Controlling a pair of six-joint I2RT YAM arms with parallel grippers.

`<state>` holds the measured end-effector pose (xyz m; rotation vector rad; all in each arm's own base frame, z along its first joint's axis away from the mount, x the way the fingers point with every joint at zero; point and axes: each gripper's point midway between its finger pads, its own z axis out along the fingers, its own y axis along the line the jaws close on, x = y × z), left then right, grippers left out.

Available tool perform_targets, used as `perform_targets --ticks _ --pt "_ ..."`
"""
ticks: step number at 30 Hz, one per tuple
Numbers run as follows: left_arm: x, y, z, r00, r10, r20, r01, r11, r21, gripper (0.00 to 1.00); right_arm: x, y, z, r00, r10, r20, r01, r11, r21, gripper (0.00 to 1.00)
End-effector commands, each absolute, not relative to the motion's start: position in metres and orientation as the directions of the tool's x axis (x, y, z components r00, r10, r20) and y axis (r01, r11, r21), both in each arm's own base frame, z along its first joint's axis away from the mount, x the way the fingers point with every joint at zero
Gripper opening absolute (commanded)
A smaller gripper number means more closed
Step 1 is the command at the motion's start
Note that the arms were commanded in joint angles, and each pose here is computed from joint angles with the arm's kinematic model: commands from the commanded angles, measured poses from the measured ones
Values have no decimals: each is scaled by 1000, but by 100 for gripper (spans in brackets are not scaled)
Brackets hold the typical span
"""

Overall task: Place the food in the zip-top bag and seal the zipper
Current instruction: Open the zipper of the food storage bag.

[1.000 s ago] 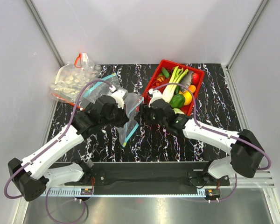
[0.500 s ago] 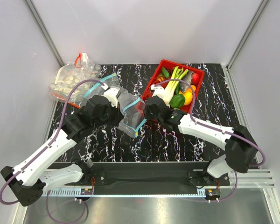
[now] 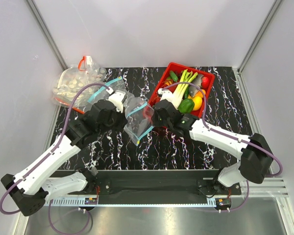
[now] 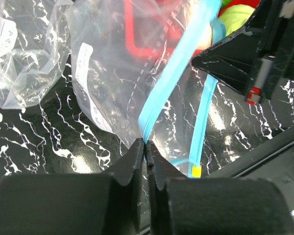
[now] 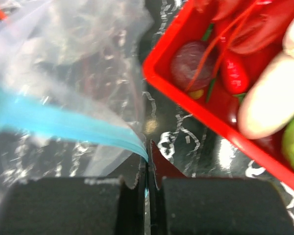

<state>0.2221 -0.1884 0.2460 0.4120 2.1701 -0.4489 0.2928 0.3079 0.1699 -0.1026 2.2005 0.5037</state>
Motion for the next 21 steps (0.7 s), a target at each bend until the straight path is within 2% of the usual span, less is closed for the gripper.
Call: perform_targets --ticks 1,9,17,21 --pt "231 -202 256 -542 128 -830 479 859 -180 11 285 331 207 -638 122 -760 -309 864 398 0" --pt "245 -210 243 -538 136 -832 468 869 -161 23 278 344 210 -682 145 -717 -309 831 462 0" --pt "253 -214 243 -507 99 -856 460 871 -172 53 273 351 213 -694 156 -703 -323 805 498 0" --pt "259 -219 243 -504 87 -859 454 873 -177 57 272 352 215 -696 164 -699 -322 799 508 0"
